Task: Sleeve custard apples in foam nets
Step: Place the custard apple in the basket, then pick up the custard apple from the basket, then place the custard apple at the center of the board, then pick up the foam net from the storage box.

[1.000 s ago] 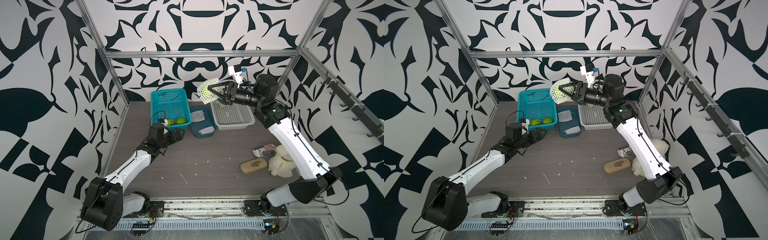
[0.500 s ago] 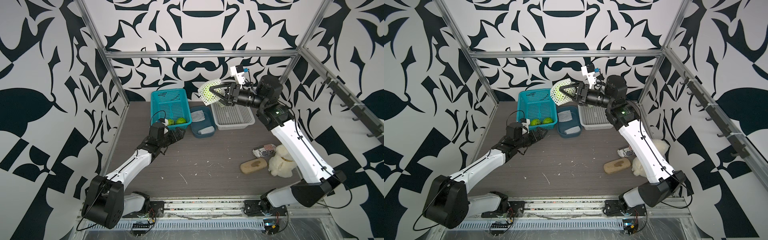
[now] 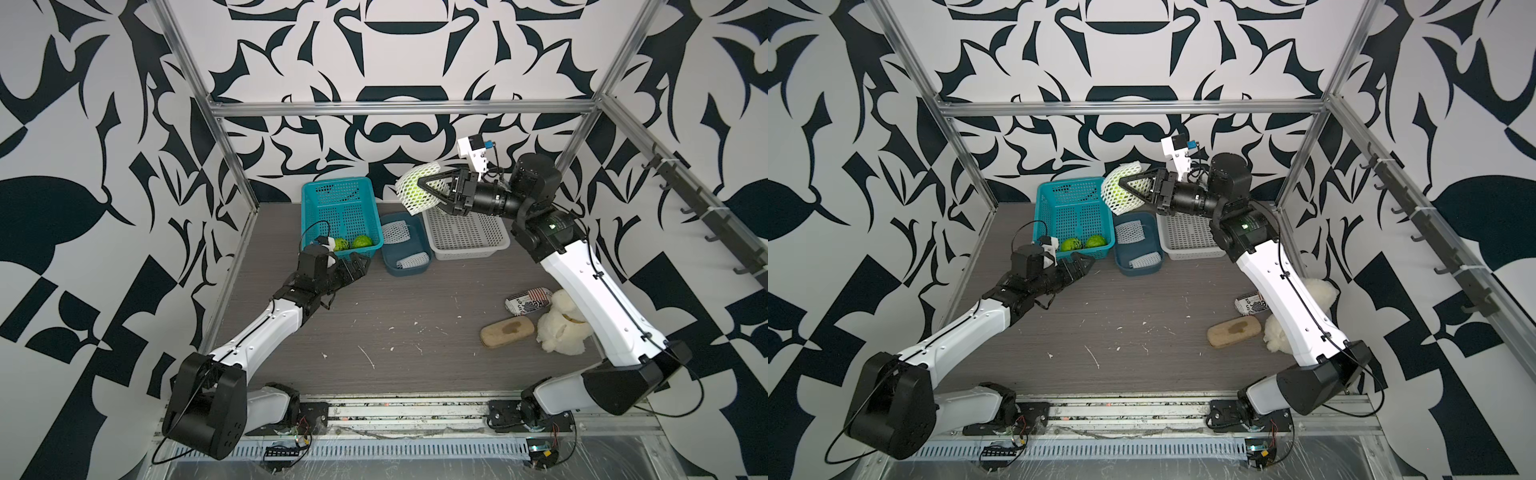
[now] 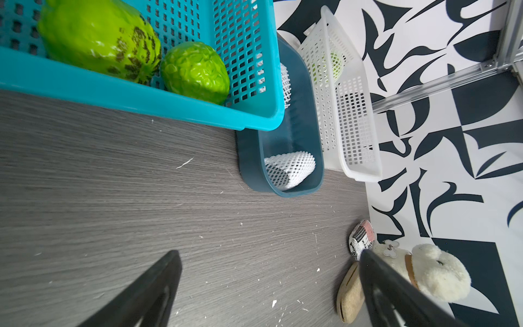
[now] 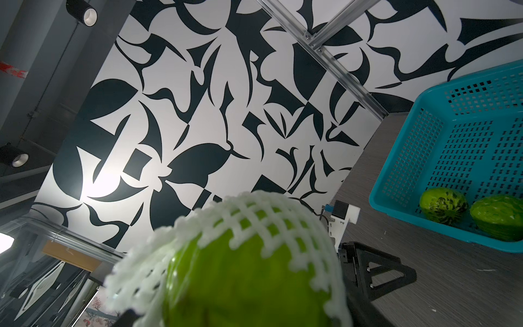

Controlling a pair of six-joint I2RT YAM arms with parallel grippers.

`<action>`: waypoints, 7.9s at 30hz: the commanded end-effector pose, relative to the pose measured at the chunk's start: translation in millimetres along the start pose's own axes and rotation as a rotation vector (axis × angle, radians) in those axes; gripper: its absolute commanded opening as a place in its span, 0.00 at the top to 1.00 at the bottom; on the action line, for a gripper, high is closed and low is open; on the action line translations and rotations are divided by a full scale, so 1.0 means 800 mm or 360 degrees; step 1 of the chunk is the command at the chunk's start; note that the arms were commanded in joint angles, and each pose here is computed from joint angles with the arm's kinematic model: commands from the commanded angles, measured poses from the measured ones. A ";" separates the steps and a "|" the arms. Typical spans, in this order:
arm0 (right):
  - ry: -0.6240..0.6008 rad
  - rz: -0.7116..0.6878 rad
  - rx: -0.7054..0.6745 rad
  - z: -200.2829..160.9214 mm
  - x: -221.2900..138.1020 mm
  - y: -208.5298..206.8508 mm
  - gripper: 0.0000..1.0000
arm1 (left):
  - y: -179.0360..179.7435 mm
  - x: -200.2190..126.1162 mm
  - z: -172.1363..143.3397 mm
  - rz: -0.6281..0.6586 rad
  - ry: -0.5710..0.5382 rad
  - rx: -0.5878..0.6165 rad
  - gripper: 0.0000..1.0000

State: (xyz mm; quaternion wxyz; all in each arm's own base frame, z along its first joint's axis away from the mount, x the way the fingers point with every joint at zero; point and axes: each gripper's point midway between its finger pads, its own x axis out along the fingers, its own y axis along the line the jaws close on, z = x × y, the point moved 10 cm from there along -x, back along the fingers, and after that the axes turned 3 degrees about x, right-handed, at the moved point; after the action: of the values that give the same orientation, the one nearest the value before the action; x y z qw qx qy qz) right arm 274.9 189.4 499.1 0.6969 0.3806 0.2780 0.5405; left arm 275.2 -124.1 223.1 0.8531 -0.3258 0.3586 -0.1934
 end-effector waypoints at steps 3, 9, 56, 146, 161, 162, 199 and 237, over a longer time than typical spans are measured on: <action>-0.0041 0.0040 -0.0152 0.000 -0.011 0.022 0.30 | 0.001 -0.009 0.001 0.0020 -0.0039 0.0015 0.00; -0.0083 -0.0201 -0.0229 0.022 -0.006 -0.008 0.30 | -0.009 -0.013 0.022 0.0069 -0.0103 0.0102 0.00; -0.0403 -0.2065 0.0037 0.142 -0.079 -0.575 0.31 | 0.088 0.055 0.103 0.0258 -0.0279 0.0101 0.00; -0.0232 -0.2048 -0.0086 0.041 -0.099 -0.340 0.01 | 0.119 0.193 0.159 0.1006 0.0693 0.0297 0.14; -0.0272 -0.2045 -0.0083 0.031 -0.109 -0.318 0.01 | 0.039 0.135 0.199 0.0811 0.0362 0.0413 0.33; -0.0266 -0.2041 -0.0075 0.028 -0.109 -0.318 0.01 | 0.030 0.127 0.200 0.0787 0.0330 0.0425 0.33; -0.0326 -0.1927 -0.0224 -0.064 -0.120 -0.296 0.01 | -0.071 0.134 -0.164 0.0290 0.0694 0.0933 0.29; 0.0272 -0.1808 -0.0284 -0.115 0.108 -0.361 0.36 | -0.016 -0.012 0.025 0.0333 -0.0288 0.0433 0.00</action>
State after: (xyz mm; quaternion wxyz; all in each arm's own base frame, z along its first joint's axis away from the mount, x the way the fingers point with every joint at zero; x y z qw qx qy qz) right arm 374.0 253.7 196.4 0.8751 0.0746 0.4548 0.1473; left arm 282.4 -119.8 242.6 0.9366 -0.1602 0.2956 -0.0986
